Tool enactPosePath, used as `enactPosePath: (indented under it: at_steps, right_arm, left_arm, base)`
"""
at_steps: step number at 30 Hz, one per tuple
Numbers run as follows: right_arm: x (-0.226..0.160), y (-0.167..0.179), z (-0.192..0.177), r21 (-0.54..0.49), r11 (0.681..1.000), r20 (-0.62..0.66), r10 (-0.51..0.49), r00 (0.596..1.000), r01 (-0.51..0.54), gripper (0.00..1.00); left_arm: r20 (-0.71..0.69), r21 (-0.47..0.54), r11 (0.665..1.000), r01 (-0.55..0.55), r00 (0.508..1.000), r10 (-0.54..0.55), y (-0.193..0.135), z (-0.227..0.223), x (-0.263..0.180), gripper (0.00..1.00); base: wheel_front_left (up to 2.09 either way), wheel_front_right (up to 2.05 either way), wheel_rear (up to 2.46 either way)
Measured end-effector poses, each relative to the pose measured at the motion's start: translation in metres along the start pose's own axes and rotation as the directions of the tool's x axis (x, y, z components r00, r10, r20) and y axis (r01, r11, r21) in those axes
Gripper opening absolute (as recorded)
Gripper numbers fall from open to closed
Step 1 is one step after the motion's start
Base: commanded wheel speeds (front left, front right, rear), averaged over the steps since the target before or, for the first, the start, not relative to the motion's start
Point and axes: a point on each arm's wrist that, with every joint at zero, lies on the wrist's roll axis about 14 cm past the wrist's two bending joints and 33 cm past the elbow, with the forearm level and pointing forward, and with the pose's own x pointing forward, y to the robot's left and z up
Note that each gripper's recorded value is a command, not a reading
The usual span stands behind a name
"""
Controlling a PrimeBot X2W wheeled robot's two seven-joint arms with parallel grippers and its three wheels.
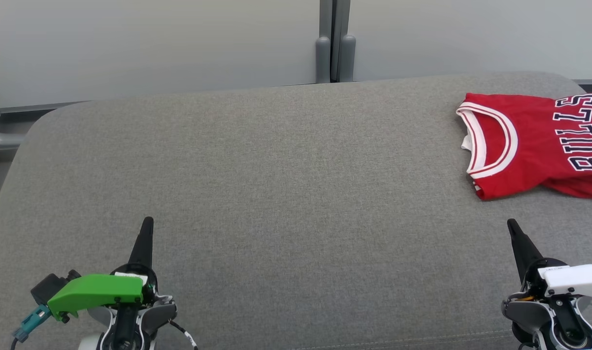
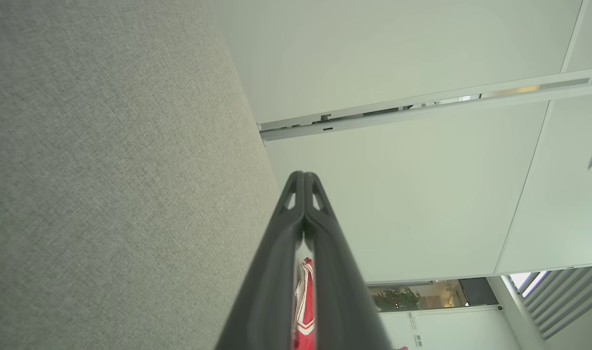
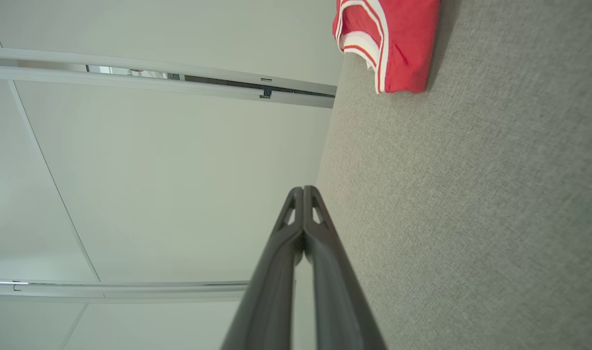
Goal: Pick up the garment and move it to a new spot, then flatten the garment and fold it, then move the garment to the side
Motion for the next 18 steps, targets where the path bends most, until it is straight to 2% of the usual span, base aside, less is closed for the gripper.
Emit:
enactPosePath:
  at_steps: [18]
  right_arm:
    - [0.0001, 0.0011, 0.0099, 0.123, 0.992, 0.028, 0.016, 0.999, -0.019, 0.0]
  left_arm:
    - [0.012, -0.11, 0.993, 0.03, 1.0, -0.029, -0.0052, 0.0016, 0.0032, 0.0]
  base:
    - [0.0, 0.0, 0.0]
